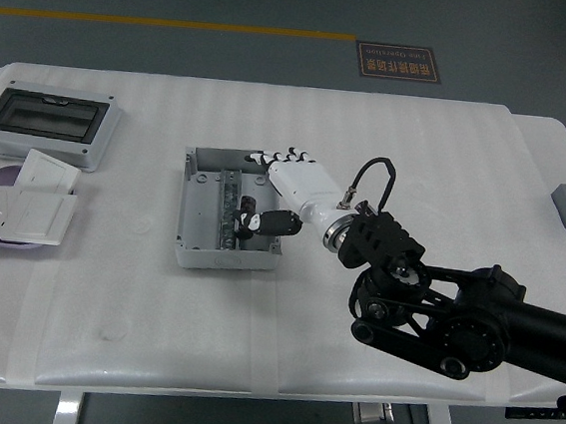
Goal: Pick up the battery,place it into the box
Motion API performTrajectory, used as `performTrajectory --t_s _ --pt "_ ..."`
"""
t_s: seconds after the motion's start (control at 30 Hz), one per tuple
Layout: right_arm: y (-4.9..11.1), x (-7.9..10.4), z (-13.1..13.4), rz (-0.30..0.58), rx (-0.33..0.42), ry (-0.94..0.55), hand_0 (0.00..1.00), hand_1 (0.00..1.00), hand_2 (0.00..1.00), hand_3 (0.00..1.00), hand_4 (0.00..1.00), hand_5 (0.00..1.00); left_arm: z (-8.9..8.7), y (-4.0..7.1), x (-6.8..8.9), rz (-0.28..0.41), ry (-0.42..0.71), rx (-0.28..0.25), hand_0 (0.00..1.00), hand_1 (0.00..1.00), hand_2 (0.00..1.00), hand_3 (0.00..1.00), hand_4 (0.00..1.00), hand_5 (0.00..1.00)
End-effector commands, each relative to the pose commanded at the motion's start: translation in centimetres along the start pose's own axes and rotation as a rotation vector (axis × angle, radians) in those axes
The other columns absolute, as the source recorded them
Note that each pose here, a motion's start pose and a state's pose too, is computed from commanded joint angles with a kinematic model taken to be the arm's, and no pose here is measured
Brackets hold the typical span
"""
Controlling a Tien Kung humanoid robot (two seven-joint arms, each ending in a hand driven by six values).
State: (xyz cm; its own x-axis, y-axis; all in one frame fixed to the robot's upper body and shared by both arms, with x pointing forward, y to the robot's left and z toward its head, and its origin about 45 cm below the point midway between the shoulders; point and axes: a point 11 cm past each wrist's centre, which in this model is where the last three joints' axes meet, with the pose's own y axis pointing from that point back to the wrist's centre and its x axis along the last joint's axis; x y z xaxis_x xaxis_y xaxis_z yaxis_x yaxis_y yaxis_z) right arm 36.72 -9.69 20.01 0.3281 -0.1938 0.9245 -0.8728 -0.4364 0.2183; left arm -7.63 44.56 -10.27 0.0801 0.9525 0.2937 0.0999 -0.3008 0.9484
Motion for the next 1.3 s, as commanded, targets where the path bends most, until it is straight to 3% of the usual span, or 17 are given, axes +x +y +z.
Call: performTrajectory --t_s 0.3,0.63,0.67,0.83,0.87,1.03,1.07,1.23,1.27,1.3 --pt "0.1 0.1 1.8 -0.011 -0.036 0.013 0.998 0.93 0.944 0.935 0.836 0.618 0.0 0.0 0.1 0.002 -0.001 -0.001 0.668 0.676 0.619 0.638 0.653 0.253" --pt "2.4 1.0 11.5 -0.113 -0.195 0.205 0.998 0.911 0.919 0.92 0.798 0.587 0.3 0.0 0.2 0.004 0.003 -0.005 0.668 0.675 0.619 0.639 0.652 0.249" --pt "2.7 1.1 12.2 -0.13 -0.197 0.24 0.987 0.87 0.876 0.893 0.802 0.594 0.3 0.0 0.3 0.005 0.003 -0.005 0.668 0.675 0.619 0.638 0.65 0.249" --pt "3.2 3.9 13.7 -0.162 -0.171 0.389 0.987 0.87 0.876 0.893 0.802 0.594 0.3 0.0 0.7 0.013 0.004 -0.005 0.668 0.675 0.619 0.638 0.65 0.249" --pt "3.2 4.5 13.6 -0.168 -0.153 0.415 0.942 0.851 0.859 0.875 0.819 0.606 0.3 0.0 0.7 0.014 0.004 -0.005 0.669 0.675 0.619 0.638 0.649 0.247" --pt "3.2 6.8 12.5 -0.192 -0.067 0.512 0.942 0.851 0.859 0.875 0.819 0.606 0.3 0.1 0.9 0.016 0.002 -0.006 0.669 0.675 0.619 0.638 0.649 0.247" --pt "3.2 7.1 12.2 -0.201 -0.049 0.527 0.935 0.852 0.865 0.889 0.797 0.52 0.4 0.1 0.9 0.017 0.002 -0.006 0.668 0.675 0.619 0.637 0.649 0.248" --pt "3.2 7.6 11.4 -0.25 -0.002 0.591 0.935 0.852 0.865 0.889 0.797 0.52 0.5 0.1 1.0 0.017 -0.002 -0.009 0.668 0.675 0.619 0.637 0.649 0.248" --pt "3.2 7.6 11.4 -0.261 0.002 0.603 0.933 0.865 0.895 0.901 0.728 0.339 0.5 0.1 1.0 0.017 -0.003 -0.008 0.668 0.675 0.619 0.637 0.647 0.246" --pt "3.2 7.6 11.4 -0.272 0.002 0.614 0.933 0.865 0.895 0.901 0.728 0.339 0.5 0.1 1.0 0.017 -0.004 -0.008 0.668 0.675 0.619 0.637 0.647 0.246"
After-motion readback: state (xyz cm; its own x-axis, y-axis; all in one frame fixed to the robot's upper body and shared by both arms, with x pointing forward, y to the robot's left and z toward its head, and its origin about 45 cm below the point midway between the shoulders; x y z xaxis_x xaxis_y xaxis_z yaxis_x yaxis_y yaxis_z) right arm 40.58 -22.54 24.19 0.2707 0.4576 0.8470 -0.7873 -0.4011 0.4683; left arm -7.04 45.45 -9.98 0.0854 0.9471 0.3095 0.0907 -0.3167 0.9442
